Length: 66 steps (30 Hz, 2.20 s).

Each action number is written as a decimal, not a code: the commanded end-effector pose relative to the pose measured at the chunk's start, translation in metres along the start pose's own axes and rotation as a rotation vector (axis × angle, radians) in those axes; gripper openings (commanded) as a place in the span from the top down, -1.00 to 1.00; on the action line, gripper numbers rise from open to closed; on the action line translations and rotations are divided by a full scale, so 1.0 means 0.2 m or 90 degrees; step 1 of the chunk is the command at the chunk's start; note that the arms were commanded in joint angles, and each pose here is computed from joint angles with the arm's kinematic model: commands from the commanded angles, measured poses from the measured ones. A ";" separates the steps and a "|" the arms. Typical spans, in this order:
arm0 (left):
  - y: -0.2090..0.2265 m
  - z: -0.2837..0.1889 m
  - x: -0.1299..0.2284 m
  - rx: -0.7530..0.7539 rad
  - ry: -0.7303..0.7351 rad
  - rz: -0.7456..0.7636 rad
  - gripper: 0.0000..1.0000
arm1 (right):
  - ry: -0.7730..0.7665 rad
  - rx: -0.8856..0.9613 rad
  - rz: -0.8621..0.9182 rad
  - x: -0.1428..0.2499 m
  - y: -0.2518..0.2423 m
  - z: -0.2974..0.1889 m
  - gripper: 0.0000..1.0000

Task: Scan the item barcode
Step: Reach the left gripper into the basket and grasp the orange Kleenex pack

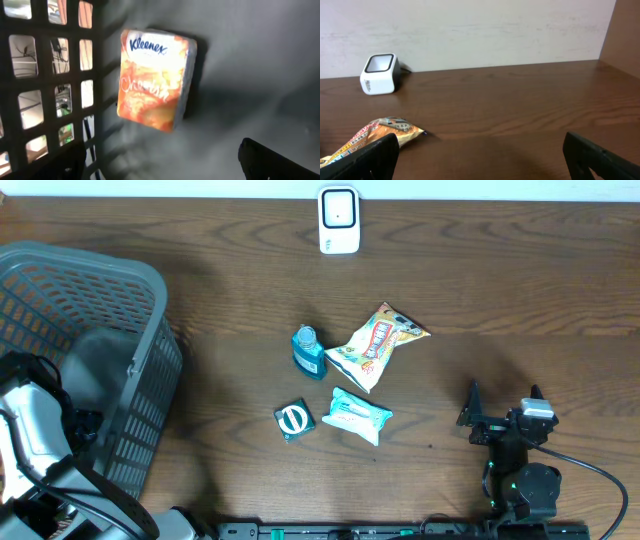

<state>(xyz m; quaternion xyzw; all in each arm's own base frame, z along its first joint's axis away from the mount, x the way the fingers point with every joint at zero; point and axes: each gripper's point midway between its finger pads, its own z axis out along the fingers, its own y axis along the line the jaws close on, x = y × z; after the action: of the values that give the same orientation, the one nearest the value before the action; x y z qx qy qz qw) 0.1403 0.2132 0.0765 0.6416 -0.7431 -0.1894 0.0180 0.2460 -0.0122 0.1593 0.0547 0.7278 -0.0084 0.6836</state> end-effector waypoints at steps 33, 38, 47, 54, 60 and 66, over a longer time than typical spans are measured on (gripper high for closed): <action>0.01 0.36 0.08 -0.133 0.052 0.049 -0.08 | 0.001 -0.008 -0.006 0.00 0.01 0.00 -0.99; 0.06 0.42 0.14 -0.147 0.065 0.026 0.71 | 0.001 -0.008 -0.006 0.00 0.01 0.00 -0.98; 0.05 0.34 0.08 -0.136 0.056 0.032 0.86 | 0.001 -0.008 -0.006 0.00 0.01 0.00 -0.99; 0.00 0.00 -0.06 -0.009 0.008 -0.025 0.86 | 0.001 -0.008 -0.006 0.00 0.01 0.00 -0.98; -0.18 -0.50 -0.13 0.334 -0.079 -0.090 0.85 | 0.001 -0.008 -0.006 0.00 0.01 0.00 -0.98; -0.29 -1.43 0.05 0.866 -0.196 0.050 0.86 | 0.001 -0.008 -0.006 0.00 0.01 0.00 -0.98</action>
<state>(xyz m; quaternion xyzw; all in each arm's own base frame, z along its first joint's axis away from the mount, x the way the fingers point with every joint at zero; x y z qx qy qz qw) 0.2457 0.1961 0.2558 0.5883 -0.6918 0.0605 -0.4143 0.2460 -0.0122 0.1591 0.0546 0.7280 -0.0084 0.6833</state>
